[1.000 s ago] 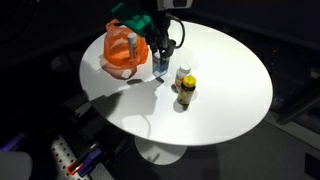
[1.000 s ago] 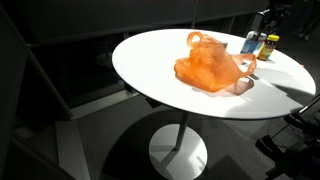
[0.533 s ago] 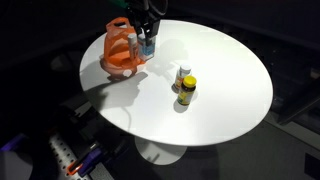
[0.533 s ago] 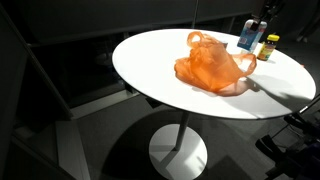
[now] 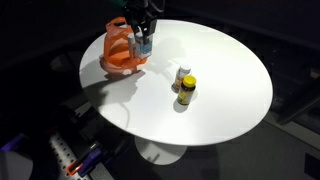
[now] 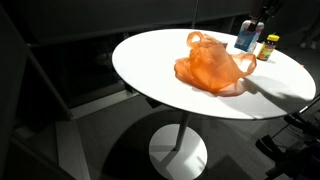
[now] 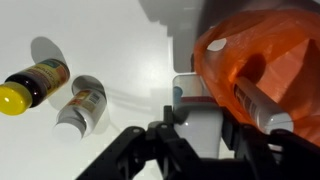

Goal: Put the blue and white packet inside the plastic bag

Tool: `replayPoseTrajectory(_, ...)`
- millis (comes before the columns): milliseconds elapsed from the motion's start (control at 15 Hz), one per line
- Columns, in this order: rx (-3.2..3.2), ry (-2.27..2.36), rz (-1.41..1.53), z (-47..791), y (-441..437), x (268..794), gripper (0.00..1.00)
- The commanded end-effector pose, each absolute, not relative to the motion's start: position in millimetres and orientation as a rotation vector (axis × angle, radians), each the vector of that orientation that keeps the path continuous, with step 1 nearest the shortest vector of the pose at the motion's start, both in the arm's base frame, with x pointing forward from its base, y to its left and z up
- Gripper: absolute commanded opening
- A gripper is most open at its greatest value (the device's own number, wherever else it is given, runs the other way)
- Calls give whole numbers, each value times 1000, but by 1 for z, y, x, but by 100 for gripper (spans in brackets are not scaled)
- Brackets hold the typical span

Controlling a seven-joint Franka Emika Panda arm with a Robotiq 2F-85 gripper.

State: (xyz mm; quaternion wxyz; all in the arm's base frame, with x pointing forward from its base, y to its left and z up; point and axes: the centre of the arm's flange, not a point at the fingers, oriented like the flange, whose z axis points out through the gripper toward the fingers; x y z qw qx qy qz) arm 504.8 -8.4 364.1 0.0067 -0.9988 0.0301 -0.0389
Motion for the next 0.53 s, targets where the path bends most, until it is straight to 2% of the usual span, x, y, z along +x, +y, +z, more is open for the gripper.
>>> replayPoseTrajectory(0,-3097,-34,-155,372,20,505,23)
replayPoseTrajectory(467,-2976,-275,-163,385,74,483,23)
